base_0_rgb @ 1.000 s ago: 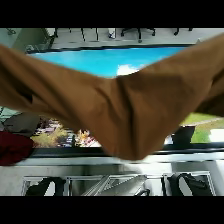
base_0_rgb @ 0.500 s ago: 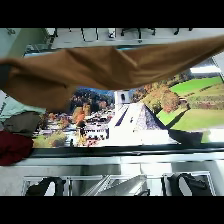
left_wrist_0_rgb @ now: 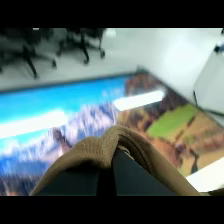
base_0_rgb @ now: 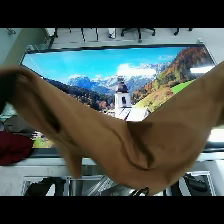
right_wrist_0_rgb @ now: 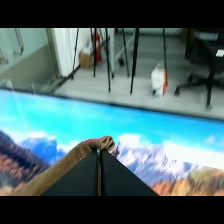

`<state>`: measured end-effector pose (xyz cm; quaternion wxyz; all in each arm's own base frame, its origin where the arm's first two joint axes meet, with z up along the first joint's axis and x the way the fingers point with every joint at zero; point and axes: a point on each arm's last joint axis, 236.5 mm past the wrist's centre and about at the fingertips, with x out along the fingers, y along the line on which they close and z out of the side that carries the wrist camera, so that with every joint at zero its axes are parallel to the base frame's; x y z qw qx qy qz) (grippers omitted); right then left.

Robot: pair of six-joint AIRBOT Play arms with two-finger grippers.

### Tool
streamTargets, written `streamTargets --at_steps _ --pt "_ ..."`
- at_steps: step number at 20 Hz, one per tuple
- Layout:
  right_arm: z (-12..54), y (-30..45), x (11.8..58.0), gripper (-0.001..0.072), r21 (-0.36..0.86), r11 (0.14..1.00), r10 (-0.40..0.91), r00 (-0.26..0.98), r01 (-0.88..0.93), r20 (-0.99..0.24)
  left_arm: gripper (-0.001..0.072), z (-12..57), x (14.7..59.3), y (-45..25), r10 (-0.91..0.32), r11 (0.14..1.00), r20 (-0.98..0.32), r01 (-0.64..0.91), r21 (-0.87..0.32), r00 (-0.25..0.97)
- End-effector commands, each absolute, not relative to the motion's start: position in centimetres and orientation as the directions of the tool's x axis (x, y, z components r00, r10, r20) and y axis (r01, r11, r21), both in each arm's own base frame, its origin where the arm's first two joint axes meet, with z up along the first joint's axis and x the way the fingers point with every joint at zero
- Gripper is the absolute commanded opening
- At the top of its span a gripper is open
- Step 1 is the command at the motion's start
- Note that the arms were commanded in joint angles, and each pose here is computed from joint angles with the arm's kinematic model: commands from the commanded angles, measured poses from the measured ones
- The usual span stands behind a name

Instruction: Fold the shirts.

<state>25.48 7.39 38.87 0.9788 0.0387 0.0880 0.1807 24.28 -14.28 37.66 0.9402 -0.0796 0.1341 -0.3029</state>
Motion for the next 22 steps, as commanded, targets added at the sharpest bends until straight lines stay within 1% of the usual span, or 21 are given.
streamTargets --at_steps 1,3,5,7,8,10,13,14,15,16,17,18,20,22 --pt "26.7 6.5 29.1 0.0023 0.306 0.907 0.395 0.835 -0.289 -0.384 0.0015 24.2 27.4 -15.3 -0.601 0.799 -0.458 0.475 -0.370 0.655" --pt "16.6 5.6 30.7 0.0022 0.430 0.886 0.402 0.751 -0.174 -0.525 0.0015 14.2 29.1 -15.0 -0.575 0.817 -0.599 0.352 -0.456 0.557" --pt "6.7 4.8 31.0 0.0022 0.522 0.853 0.395 0.673 -0.015 -0.626 0.0015 5.1 30.3 -14.0 -0.522 0.847 -0.695 0.202 -0.492 0.494" --pt "-0.6 3.7 31.0 0.0023 0.524 0.845 0.358 0.616 0.106 -0.702 0.0015 -1.4 31.5 -12.7 -0.460 0.871 -0.753 0.074 -0.486 0.471" --pt "-2.6 3.0 31.4 0.0022 0.517 0.843 0.341 0.595 0.150 -0.728 0.0015 -3.4 32.3 -12.2 -0.433 0.880 -0.771 0.033 -0.474 0.466" --pt "-3.9 1.9 33.2 0.0022 0.508 0.841 0.322 0.584 0.185 -0.745 0.0015 -5.3 34.2 -11.8 -0.419 0.878 -0.790 -0.021 -0.478 0.447" --pt "-3.1 1.2 36.6 0.0023 0.513 0.840 0.335 0.576 0.175 -0.746 0.0015 -4.3 38.5 -12.0 -0.422 0.875 -0.777 -0.014 -0.483 0.467" --pt "-2.6 1.2 37.4 0.0036 0.518 0.840 0.345 0.574 0.164 -0.742 0.0015 -3.8 39.7 -12.3 -0.429 0.873 -0.773 -0.005 -0.488 0.467" --pt "-1.8 1.3 38.2 0.0170 0.523 0.840 0.360 0.572 0.146 -0.737 0.0017 -3.3 40.7 -12.8 -0.445 0.869 -0.771 0.010 -0.495 0.455" --pt "-0.9 1.4 38.5 0.0414 0.523 0.844 0.373 0.567 0.122 -0.734 0.0191 -2.9 41.2 -13.4 -0.466 0.862 -0.774 0.026 -0.505 0.428" --pt "0.3 1.3 38.7 0.0548 0.515 0.852 0.381 0.562 0.093 -0.734 0.0675 -2.4 41.4 -13.9 -0.492 0.854 -0.778 0.043 -0.518 0.390" --pt "1.6 1.1 38.7 0.0547 0.510 0.857 0.392 0.555 0.069 -0.734 0.0691 -1.7 41.4 -14.1 -0.517 0.843 -0.783 0.049 -0.536 0.347" --pt "4.4 0.2 37.8 0.0548 0.499 0.866 0.399 0.548 0.039 -0.735 0.0691 0.1 40.7 -12.9 -0.552 0.825 -0.791 0.038 -0.564 0.264" --pt "6.1 -0.7 36.3 0.0549 0.498 0.866 0.389 0.554 0.052 -0.735 0.0691 2.1 40.0 -10.0 -0.569 0.805 -0.789 -0.039 -0.592 0.232"
